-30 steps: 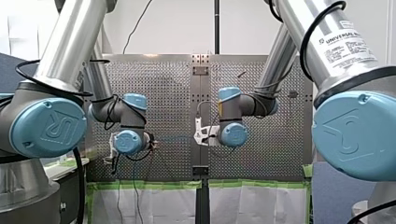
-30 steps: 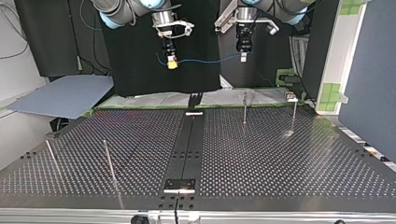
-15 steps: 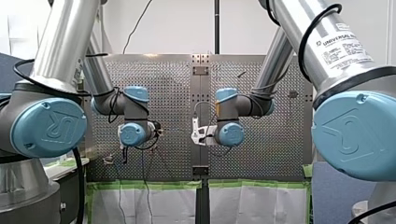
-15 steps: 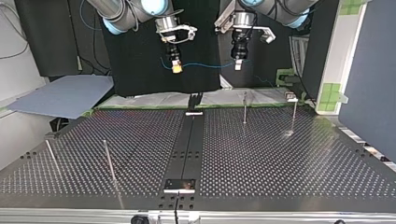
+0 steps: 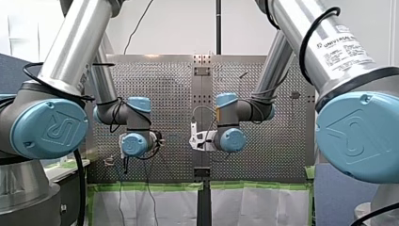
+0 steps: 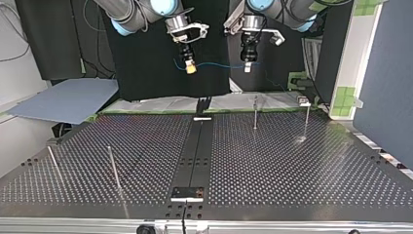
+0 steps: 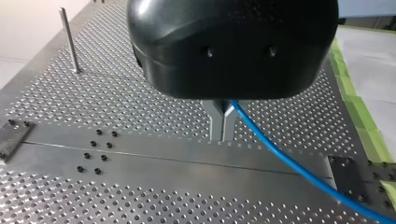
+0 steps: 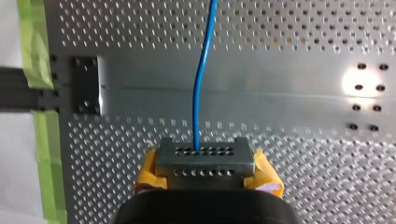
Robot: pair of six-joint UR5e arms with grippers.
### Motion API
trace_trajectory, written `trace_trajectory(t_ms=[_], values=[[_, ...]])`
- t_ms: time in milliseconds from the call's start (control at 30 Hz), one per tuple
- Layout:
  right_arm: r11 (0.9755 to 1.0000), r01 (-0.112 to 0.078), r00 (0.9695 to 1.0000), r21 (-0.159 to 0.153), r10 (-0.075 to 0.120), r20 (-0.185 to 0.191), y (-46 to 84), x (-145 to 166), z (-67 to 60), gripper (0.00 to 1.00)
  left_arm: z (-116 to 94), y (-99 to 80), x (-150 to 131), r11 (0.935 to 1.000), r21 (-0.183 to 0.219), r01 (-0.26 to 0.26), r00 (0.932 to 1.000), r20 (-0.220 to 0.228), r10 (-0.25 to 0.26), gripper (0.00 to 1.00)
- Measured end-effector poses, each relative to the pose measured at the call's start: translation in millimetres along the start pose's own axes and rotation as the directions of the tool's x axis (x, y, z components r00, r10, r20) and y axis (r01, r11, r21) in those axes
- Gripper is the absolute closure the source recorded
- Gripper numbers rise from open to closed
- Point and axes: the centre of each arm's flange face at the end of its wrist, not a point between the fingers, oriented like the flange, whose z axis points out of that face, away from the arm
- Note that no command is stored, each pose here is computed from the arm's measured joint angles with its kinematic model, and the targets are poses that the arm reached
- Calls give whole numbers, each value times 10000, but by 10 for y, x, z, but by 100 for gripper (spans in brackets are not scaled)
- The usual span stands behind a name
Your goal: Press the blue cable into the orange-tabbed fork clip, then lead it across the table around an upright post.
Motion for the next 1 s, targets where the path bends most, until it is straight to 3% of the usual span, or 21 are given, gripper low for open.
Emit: trace_trajectory(t_ms=[300, 533, 833, 1000], values=[[9996, -264, 9985, 90, 268, -484, -29, -58, 153, 100, 1, 42, 81, 9996, -297, 11, 9999, -155, -16, 99], [9993, -386, 9973, 32, 387, -626, -10, -97, 374, 100, 176, 39, 208, 9971, -591, 488, 9988, -63, -493, 99], [9994, -337, 9991, -8, 336, -262, -22, -336, 681, 100, 213, 171, 515, 9856, -1320, 1054, 9923, -505, -1129, 99], [9995, -302, 9995, 26, 302, 46, -35, -479, 839, 100, 331, 227, 639, 9798, -1718, 1025, 9901, -772, -1171, 99]])
